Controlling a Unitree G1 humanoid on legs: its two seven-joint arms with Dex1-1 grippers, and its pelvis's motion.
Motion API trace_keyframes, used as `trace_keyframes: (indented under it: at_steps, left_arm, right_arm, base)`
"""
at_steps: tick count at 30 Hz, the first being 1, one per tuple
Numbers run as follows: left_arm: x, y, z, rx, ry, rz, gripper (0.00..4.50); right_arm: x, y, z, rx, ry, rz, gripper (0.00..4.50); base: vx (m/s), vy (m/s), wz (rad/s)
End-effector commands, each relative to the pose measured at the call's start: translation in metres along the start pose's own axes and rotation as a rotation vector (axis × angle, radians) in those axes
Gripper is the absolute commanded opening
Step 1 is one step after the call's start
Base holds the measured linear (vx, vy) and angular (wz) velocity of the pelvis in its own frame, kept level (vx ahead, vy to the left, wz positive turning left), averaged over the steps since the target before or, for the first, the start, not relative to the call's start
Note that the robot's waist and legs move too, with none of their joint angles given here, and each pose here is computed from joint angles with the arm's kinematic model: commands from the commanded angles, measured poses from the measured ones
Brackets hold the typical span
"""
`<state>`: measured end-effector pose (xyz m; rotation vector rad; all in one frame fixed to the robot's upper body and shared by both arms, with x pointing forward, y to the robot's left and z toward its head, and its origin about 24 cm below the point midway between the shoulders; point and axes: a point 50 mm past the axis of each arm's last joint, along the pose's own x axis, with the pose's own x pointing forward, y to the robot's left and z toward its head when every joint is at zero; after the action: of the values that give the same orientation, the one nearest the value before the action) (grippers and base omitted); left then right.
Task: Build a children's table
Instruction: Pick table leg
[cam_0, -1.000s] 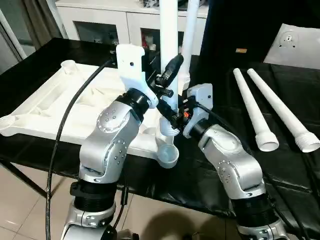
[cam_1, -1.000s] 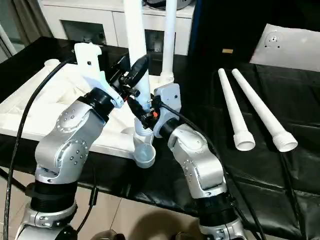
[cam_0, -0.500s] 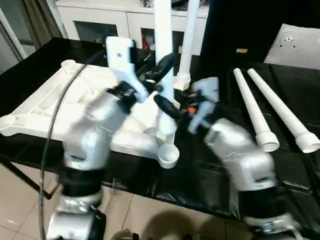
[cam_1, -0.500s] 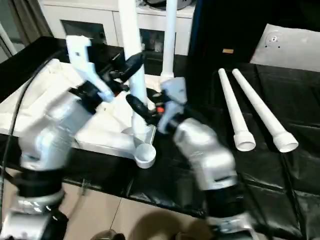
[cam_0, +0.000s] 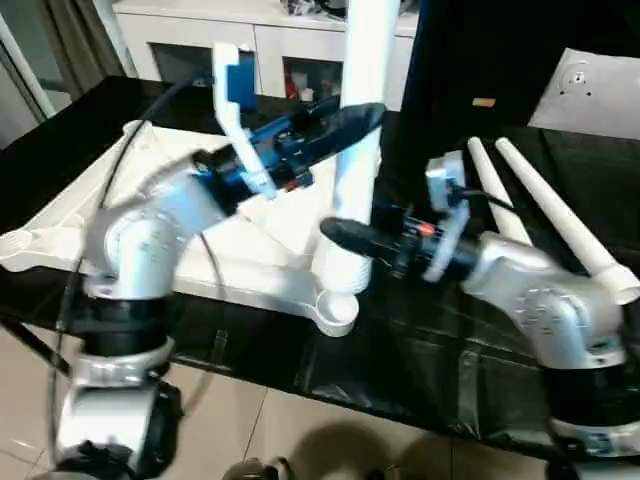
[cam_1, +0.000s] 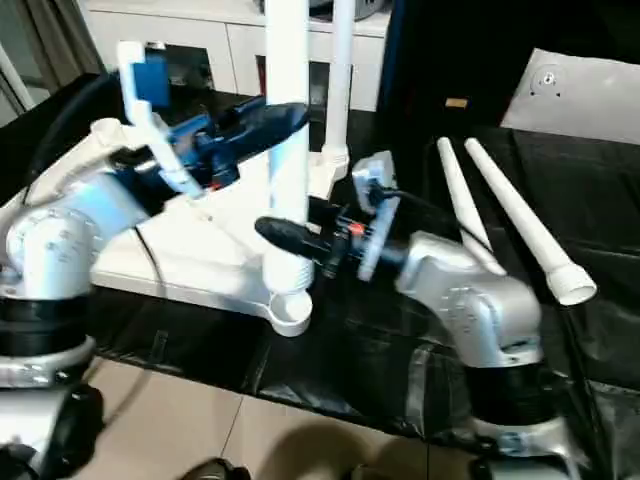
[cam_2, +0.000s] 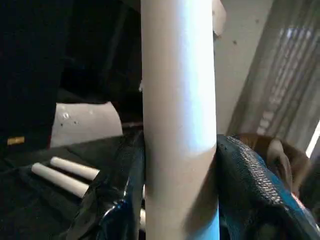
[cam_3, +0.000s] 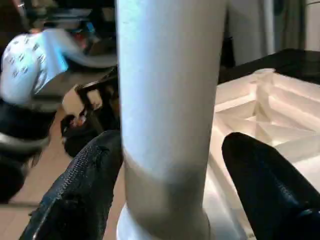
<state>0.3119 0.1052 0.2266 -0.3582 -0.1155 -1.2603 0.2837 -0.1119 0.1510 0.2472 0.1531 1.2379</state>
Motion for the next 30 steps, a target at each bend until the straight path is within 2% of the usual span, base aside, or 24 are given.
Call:
trace_keyframes:
  at_steps: [1, 5, 8, 21, 30]
  left_arm:
    - [0.004, -0.003, 0.003, 0.028, 0.029, -0.048, 1.78]
    - [0.005, -0.007, 0.002, 0.044, 0.066, -0.101, 1.78]
    - [0.007, -0.01, 0.001, 0.047, 0.074, -0.127, 1.78]
    - [0.012, -0.014, -0.003, 0.09, 0.099, -0.185, 1.78]
    - [0.013, -0.014, -0.002, 0.109, 0.102, -0.197, 1.78]
  right_arm:
    - [0.002, 0.003, 0.003, -0.043, 0.035, 0.023, 3.47]
    - [0.003, 0.003, -0.002, -0.074, 0.092, 0.034, 3.47]
    - [0.005, 0.004, -0.003, -0.076, 0.103, 0.049, 3.47]
    - [0.008, 0.006, -0.004, -0.044, 0.08, 0.081, 3.47]
    - [0.008, 0.005, -0.01, -0.038, 0.106, 0.08, 2.55]
  base:
    - [0.0, 0.0, 0.0]
    - [0.0, 0.0, 0.0]
    - [0.0, 0.0, 0.0]
    - [0.0, 0.0, 0.0]
    - [0.0, 0.0, 0.0]
